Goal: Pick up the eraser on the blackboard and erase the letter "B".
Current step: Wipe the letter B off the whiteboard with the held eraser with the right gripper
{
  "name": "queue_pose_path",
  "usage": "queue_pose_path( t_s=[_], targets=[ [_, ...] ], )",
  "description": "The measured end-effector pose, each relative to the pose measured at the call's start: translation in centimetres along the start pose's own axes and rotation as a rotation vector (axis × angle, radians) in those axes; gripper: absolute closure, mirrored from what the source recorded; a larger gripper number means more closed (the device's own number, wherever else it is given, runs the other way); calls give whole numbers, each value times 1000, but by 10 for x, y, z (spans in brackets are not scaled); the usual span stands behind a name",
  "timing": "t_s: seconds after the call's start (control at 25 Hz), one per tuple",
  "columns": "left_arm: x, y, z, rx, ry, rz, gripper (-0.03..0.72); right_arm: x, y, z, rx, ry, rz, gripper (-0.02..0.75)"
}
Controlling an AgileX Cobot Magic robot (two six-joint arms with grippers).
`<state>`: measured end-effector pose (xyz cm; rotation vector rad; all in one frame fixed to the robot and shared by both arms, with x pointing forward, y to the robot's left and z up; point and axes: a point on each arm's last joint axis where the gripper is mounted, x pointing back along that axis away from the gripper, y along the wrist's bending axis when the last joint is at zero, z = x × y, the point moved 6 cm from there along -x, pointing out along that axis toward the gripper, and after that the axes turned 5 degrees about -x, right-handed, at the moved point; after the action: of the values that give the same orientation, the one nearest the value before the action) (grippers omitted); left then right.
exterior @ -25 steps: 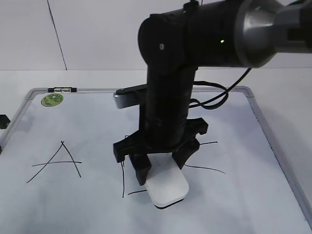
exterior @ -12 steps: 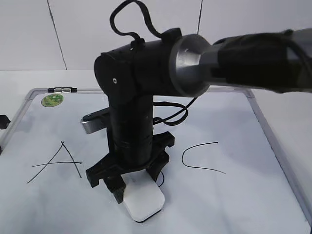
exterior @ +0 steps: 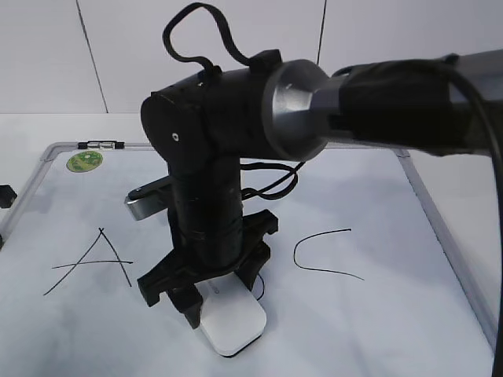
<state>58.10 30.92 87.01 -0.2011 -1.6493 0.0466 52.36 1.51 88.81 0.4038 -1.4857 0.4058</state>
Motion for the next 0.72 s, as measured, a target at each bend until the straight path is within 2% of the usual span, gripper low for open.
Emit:
queue_pose_path(
  t_s=[0.36, 0.72],
  targets=[
    [0, 0, 0, 0, 0, 0, 674, -2, -5, -5, 12, -27, 35, 214],
    [0, 0, 0, 2, -1, 2, 674, 2, -41, -31, -68, -99, 38, 215]
  ],
)
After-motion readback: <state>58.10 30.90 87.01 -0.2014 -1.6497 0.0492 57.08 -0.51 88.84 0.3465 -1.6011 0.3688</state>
